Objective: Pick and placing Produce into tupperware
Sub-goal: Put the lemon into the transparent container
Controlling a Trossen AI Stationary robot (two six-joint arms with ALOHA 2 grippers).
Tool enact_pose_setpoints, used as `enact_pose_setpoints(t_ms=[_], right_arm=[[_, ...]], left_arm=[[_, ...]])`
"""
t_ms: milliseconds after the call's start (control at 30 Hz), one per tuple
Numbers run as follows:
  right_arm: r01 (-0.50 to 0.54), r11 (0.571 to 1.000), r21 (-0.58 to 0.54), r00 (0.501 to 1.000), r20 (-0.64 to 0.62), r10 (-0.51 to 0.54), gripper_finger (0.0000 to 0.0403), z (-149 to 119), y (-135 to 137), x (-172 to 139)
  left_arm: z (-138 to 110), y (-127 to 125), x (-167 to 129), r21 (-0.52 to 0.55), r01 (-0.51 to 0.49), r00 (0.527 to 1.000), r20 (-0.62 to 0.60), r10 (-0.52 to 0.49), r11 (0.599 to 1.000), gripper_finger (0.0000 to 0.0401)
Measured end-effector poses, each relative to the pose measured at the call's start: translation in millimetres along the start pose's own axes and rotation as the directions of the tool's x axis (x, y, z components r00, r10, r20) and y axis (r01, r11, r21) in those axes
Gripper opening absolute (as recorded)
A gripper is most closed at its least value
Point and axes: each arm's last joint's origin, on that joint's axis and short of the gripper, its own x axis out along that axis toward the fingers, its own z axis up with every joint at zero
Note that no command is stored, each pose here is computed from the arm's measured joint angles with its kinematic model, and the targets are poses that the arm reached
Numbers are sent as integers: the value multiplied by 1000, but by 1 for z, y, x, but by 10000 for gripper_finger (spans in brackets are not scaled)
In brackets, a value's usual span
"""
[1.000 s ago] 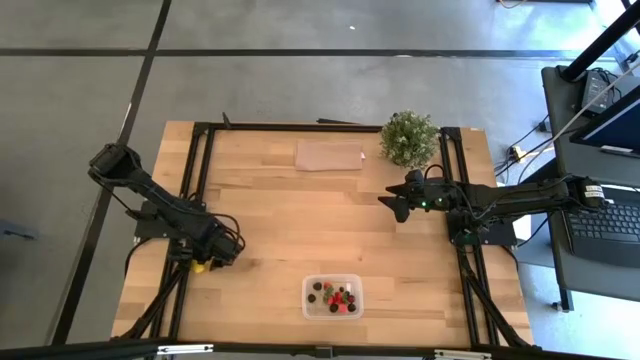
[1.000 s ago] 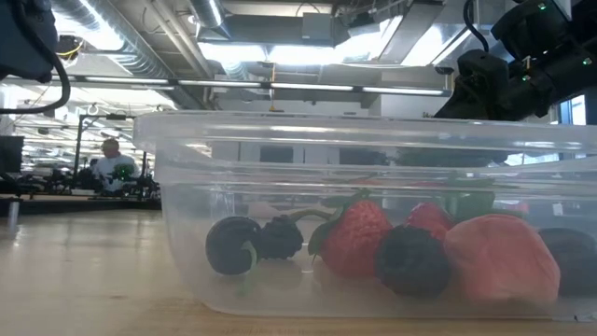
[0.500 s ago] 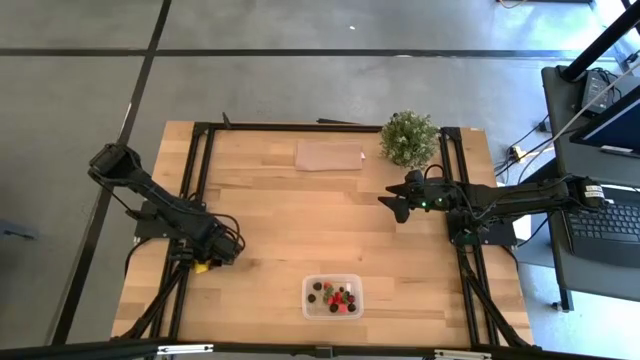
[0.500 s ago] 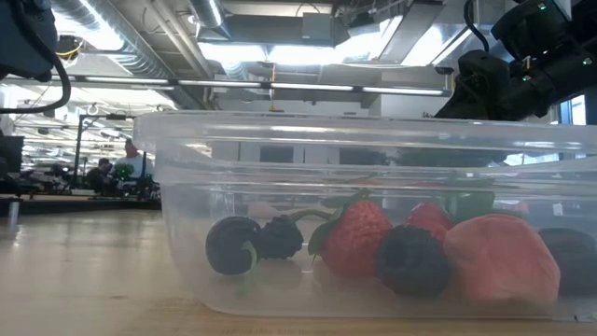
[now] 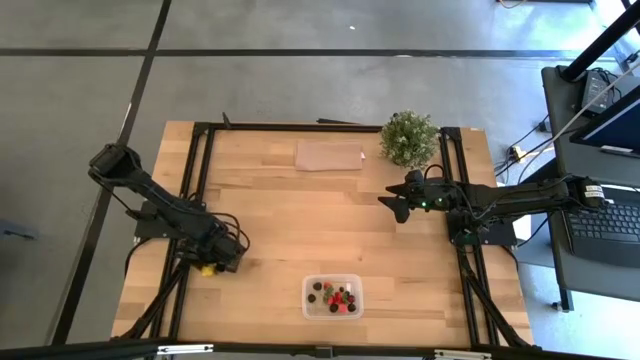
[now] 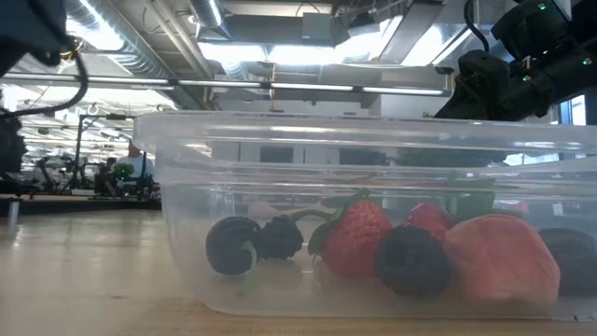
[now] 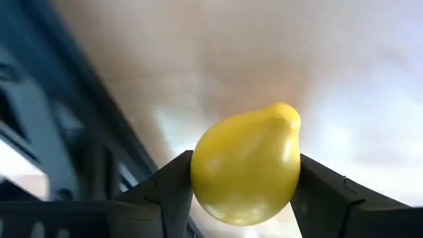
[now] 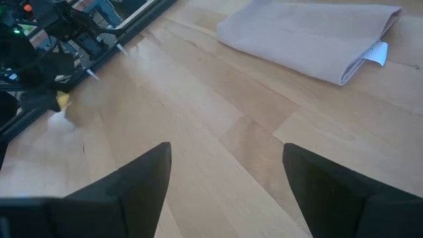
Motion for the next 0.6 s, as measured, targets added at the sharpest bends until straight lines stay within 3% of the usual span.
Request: enact_pose_setpoints(t_ms=[100, 200, 267, 333, 367, 433, 500, 600], right_arm=[[0, 1000, 0, 1000, 0, 0, 291, 0, 0, 0], [-1, 1000, 0, 1000, 0, 1, 291, 0, 0, 0], [0, 1000, 0, 1000, 0, 0, 291, 0, 0, 0], [-2, 1000, 0, 1000, 2, 2, 291, 0, 0, 0], [-2, 1000, 1, 1000, 3, 2, 291, 0, 0, 0], [-3, 1000, 2, 1000, 3, 3, 291, 0, 0, 0], [-6, 1000, 3, 1000, 8, 6, 291, 1, 1, 0], [-6, 1000, 7, 1000, 7, 6, 291, 1, 1, 0]], left_arm=[[-8, -10, -8, 91, 81, 996, -37, -78, 993, 201], [-15, -24, -20, 168, 233, 972, -60, -226, 958, 206], [-19, -34, -30, 223, 356, 934, -68, -350, 908, 206], [-22, -46, -41, 280, 492, 868, -79, -491, 824, 203], [-23, -52, -48, 314, 559, 821, -84, -564, 767, 202], [-25, -65, -63, 385, 688, 693, -97, -714, 615, 201], [-27, -77, -81, 458, 787, 515, -117, -849, 414, 203], [-27, -87, -108, 563, 816, 254, -141, -957, 134, 206]])
